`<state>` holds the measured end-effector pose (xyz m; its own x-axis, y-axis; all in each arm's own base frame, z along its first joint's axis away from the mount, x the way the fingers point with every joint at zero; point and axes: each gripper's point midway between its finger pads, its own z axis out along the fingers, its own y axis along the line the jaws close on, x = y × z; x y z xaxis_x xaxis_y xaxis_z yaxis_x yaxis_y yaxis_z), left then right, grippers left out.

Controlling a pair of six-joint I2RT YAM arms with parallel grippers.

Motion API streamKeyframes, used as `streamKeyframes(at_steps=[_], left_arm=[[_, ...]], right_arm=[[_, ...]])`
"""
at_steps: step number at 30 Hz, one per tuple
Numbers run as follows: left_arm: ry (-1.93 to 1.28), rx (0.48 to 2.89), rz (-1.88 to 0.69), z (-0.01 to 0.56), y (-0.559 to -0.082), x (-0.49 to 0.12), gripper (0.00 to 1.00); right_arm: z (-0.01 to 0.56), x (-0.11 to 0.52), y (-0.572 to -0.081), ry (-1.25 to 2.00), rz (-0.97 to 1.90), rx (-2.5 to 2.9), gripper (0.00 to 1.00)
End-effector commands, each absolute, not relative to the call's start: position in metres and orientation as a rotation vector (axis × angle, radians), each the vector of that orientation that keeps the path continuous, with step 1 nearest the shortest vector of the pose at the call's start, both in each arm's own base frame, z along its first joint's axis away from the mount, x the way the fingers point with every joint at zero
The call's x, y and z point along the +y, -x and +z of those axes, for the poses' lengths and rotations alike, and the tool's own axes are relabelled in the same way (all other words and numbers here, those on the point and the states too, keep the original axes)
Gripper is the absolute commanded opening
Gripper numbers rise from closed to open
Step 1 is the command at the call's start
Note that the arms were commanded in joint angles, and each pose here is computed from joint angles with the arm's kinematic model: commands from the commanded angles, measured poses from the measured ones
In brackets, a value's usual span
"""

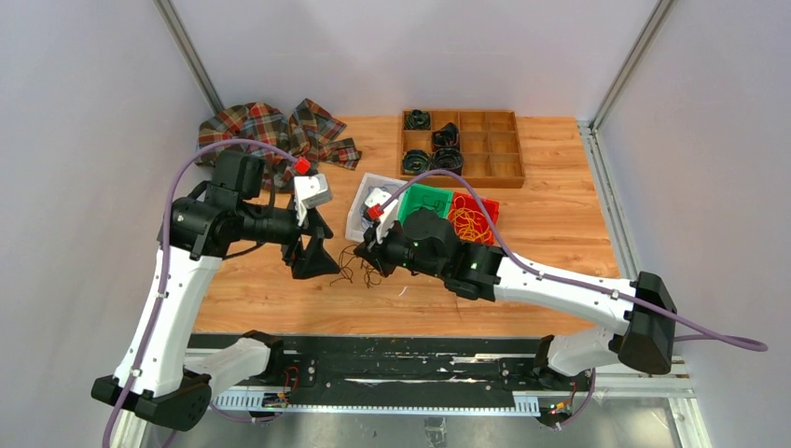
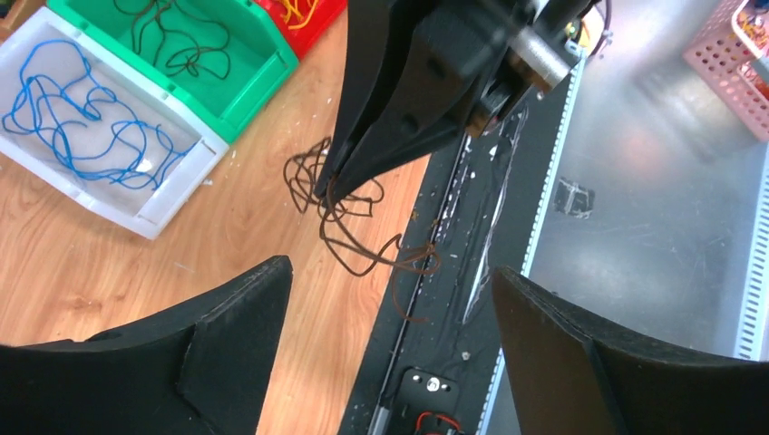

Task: Untangle the cables

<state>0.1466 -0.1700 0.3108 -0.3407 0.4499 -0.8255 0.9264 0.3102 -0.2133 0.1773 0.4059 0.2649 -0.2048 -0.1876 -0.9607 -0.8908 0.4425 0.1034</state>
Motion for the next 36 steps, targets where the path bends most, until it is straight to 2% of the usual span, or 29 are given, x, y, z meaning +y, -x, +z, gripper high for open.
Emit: streamKeyframes(at_steps=[1, 4, 8, 12, 19, 21, 24, 28, 36], left_arm=[[-1.212, 1.887, -0.996, 0.323, -0.137, -0.176, 0.87], [-1.227, 1.929, -1.015, 0.306, -0.135, -0.177, 0.89], [-1.135, 2.034, -0.976, 0.284, -0.154, -0.177, 0.78], [-1.071, 2.043, -0.939, 0.279, -0.167, -0.178, 0.74], [-1.033, 2.026, -0.861, 0.288, -0.18, -0.174, 0.45], [-1.043, 1.999, -0.859, 0.293, -0.179, -0.175, 0.47], [-1.069, 1.955, -0.906, 0.302, -0.176, -0.181, 0.59], [-1.062, 1.991, -0.956, 0.296, -0.177, -0.185, 0.67], [-1.077, 1.991, -0.932, 0.286, -0.171, -0.18, 0.64]], right_arm=[[0.265, 0.406, -0.177, 0.957, 0.788, 1.691, 0.01], [0.268, 0.408, -0.177, 0.941, 0.795, 1.692, 0.01], [0.274, 0.414, -0.178, 0.915, 0.815, 1.694, 0.01], [0.279, 0.417, -0.178, 0.884, 0.84, 1.692, 0.01], [0.278, 0.412, -0.175, 0.872, 0.854, 1.69, 0.01], [0.274, 0.411, -0.173, 0.887, 0.855, 1.699, 0.01], [0.271, 0.413, -0.168, 0.905, 0.878, 1.717, 0.01], [0.273, 0.417, -0.164, 0.908, 0.909, 1.724, 0.01], [0.274, 0.417, -0.162, 0.901, 0.926, 1.737, 0.01]])
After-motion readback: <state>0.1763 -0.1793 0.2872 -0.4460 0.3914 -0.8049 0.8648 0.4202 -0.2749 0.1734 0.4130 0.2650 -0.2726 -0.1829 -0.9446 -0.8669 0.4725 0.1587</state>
